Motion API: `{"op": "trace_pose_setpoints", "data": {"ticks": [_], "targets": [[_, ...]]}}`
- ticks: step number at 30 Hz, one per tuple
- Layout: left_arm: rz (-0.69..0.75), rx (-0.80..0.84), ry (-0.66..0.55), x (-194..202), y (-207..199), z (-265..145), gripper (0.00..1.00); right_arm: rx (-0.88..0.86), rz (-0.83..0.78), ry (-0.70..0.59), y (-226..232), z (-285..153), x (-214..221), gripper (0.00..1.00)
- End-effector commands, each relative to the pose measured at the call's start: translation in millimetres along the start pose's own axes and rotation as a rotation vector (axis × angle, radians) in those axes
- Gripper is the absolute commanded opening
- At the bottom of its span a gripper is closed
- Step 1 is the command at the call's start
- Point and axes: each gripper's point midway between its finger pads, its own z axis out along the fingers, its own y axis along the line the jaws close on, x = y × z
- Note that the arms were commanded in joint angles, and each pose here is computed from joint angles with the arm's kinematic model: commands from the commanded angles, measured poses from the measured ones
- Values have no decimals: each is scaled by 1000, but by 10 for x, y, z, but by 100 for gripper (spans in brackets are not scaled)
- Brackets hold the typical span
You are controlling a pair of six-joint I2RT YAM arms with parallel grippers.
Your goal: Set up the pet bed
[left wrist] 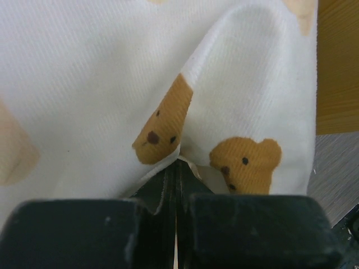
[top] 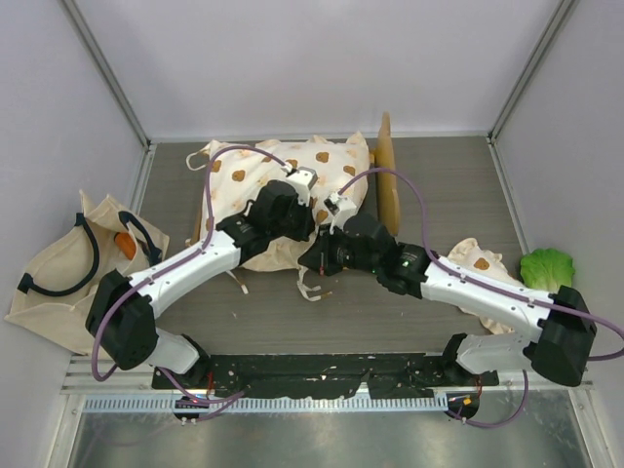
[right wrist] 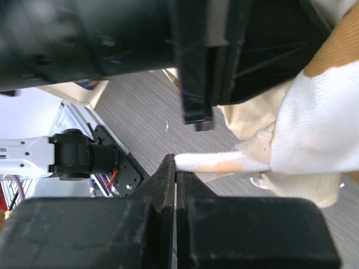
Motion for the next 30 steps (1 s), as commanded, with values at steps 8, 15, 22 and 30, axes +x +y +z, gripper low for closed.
{"op": "trace_pose_setpoints", "data": {"ticks": [8, 15, 22, 30], "targets": [[-17, 54, -55, -228, -83, -154, 0, -44, 105, 128, 34, 293, 340, 32], [-37, 46, -64, -256, -22, -144, 0, 23, 26, 46, -74, 67, 185, 41], [-45, 32, -56, -236, 73, -148, 0, 254, 18, -39, -588, -378, 211, 42], [-62, 35, -55, -213, 82, -139, 0, 341, 80, -68, -894, -390, 412, 37]]}}
